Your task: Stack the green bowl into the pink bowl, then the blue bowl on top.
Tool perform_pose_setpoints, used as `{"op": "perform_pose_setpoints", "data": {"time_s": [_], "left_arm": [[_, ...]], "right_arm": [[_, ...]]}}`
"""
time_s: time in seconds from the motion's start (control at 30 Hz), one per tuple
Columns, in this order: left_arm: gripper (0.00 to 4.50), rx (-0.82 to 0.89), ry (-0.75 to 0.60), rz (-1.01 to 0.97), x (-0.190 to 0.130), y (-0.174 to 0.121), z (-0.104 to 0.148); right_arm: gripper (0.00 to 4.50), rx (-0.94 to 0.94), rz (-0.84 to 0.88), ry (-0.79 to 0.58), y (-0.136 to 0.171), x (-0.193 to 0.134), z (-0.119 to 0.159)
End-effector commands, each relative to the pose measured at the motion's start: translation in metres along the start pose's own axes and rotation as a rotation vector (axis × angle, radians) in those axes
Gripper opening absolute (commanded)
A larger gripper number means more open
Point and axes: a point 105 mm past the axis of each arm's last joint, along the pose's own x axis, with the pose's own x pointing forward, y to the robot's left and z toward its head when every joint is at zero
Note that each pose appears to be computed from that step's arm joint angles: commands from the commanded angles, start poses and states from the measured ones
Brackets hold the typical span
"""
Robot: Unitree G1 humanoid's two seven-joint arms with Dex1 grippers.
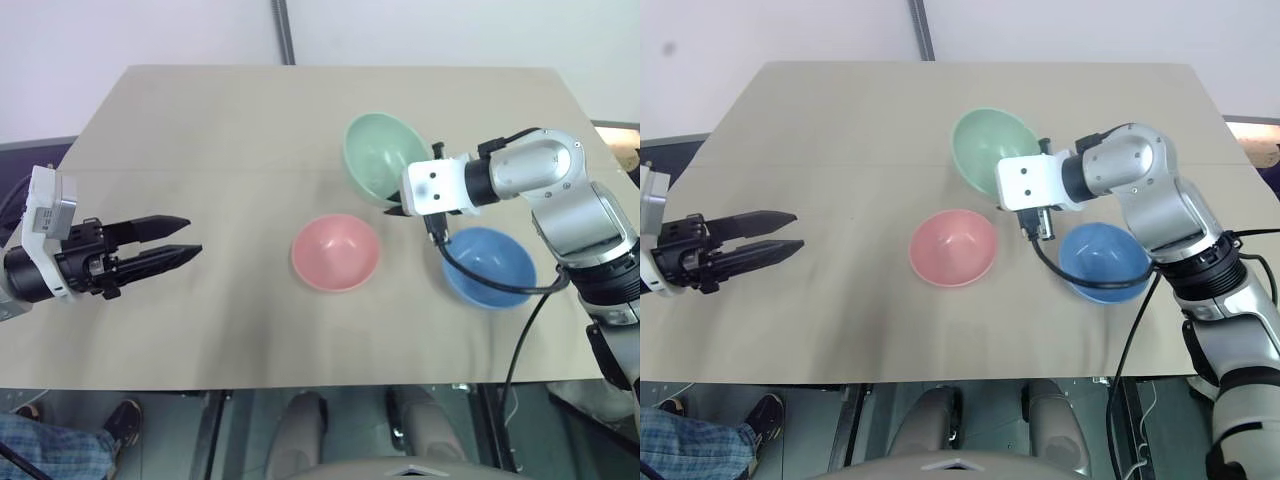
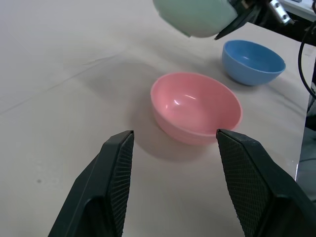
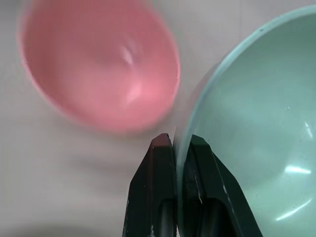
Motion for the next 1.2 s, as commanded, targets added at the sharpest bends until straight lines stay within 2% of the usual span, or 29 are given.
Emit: {"op": "perform_pose_setpoints", "data": {"time_s": [0.03, 0.27, 0.4, 0.5, 0.57, 0.63, 0.67, 0.7, 0.9, 1.03, 1.2], "left_arm": [[2.83, 0.05, 0.011, -0.018, 0.001, 0.0, 0.009], [2.83, 0.045, 0.026, -0.039, 0.007, 0.003, 0.01], [2.83, 0.044, 0.031, -0.046, 0.008, 0.003, 0.01], [2.83, 0.046, 0.031, -0.045, 0.008, 0.004, 0.01], [2.83, 0.047, 0.03, -0.043, 0.008, 0.005, 0.01], [2.83, 0.048, 0.032, -0.042, 0.007, 0.006, 0.009], [2.83, 0.048, 0.032, -0.042, 0.006, 0.007, 0.009], [2.83, 0.047, 0.032, -0.042, 0.005, 0.007, 0.008], [2.83, 0.052, 0.031, -0.042, 0.002, 0.009, 0.006], [2.83, 0.056, 0.027, -0.043, 0.001, 0.01, 0.005], [2.83, 0.056, 0.028, -0.044, -0.002, 0.01, 0.003]], "right_arm": [[0.04, -0.004, 0.031, -0.079, 0.017, 0.015, 0.028], [0.04, 0.055, 0.008, -0.064, 0.03, 0.054, 0.029], [0.04, 0.06, 0.02, -0.053, 0.035, 0.061, 0.03], [1.16, 0.062, 0.046, -0.033, 0.038, 0.061, 0.027], [2.22, 0.06, 0.049, -0.033, 0.038, 0.059, 0.027], [2.79, 0.049, 0.04, -0.032, 0.036, 0.057, 0.027], [3.27, 0.043, 0.037, -0.035, 0.035, 0.055, 0.028], [3.39, 0.039, 0.034, -0.043, 0.033, 0.053, 0.03], [3.39, 0.111, 0.015, -0.106, 0.018, 0.028, 0.043], [3.39, 0.14, 0.021, -0.076, 0.017, 0.001, 0.03], [3.39, 0.241, 0.059, -0.036, 0.031, -0.026, 0.016]]}}
